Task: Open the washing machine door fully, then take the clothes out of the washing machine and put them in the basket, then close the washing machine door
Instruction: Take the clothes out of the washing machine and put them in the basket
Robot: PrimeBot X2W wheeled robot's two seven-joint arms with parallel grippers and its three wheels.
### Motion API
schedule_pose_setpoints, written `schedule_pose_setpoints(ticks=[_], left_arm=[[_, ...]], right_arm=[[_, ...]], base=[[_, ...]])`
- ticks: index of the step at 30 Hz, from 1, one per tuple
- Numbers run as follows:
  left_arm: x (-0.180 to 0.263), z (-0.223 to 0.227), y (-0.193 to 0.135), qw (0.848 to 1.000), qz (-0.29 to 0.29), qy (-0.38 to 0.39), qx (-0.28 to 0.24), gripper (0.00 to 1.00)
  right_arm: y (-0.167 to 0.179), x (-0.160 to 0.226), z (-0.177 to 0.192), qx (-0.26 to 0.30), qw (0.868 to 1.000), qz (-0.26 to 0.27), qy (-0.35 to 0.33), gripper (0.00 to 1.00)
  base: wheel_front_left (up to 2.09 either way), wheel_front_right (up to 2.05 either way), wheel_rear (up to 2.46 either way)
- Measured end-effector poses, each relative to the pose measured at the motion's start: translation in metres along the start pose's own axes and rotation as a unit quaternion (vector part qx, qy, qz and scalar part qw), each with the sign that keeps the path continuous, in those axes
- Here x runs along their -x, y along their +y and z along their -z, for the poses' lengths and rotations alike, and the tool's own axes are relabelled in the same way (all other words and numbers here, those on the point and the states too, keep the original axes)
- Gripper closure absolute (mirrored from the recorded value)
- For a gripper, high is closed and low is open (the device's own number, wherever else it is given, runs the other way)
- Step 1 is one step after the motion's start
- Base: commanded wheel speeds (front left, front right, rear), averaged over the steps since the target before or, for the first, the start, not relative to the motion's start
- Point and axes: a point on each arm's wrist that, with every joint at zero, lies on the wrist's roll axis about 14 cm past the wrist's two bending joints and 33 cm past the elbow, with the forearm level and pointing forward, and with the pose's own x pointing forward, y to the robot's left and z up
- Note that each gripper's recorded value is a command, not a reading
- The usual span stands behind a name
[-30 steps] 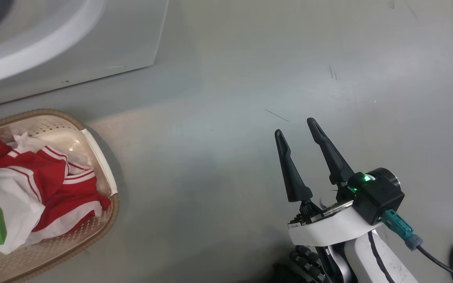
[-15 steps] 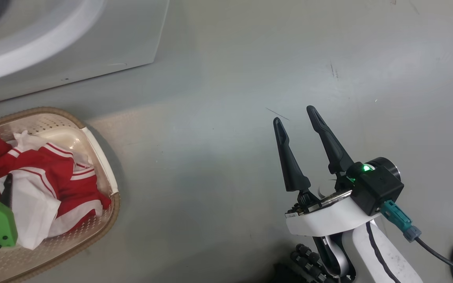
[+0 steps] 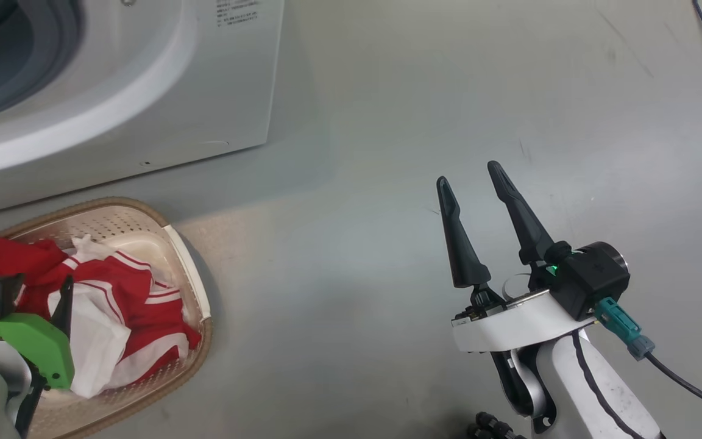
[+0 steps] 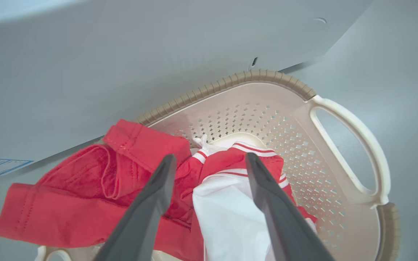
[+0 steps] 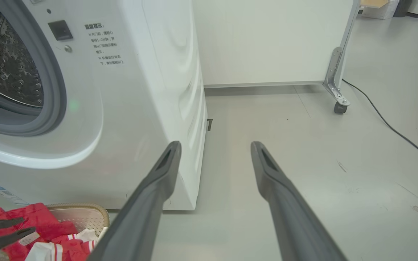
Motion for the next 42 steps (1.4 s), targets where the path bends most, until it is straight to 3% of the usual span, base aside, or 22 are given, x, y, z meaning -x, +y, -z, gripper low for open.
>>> schedule_pose_setpoints(ticks=[14, 20, 32, 42], left_arm=[[0.048, -0.075, -0.037, 0.993, 0.02, -0.12, -0.004, 0.0], [0.08, -0.093, -0.038, 0.987, 0.011, -0.161, -0.003, 0.0], [0.152, -0.128, -0.034, 0.964, -0.017, -0.265, 0.022, 0.0], [0.205, -0.145, -0.027, 0.936, -0.042, -0.345, 0.058, 0.0]], right_arm=[[0.001, 0.009, -0.041, 0.004, 0.998, -0.009, -0.057, 0.0], [0.006, 0.021, -0.048, 0.002, 0.998, -0.023, -0.065, 0.0], [0.024, 0.048, -0.062, -0.016, 0.994, -0.06, -0.086, 0.0], [0.035, 0.063, -0.078, -0.025, 0.99, -0.08, -0.112, 0.0]], base=[[0.0, 0.0, 0.0], [0.0, 0.0, 0.0], [0.0, 0.0, 0.0], [0.0, 0.0, 0.0]])
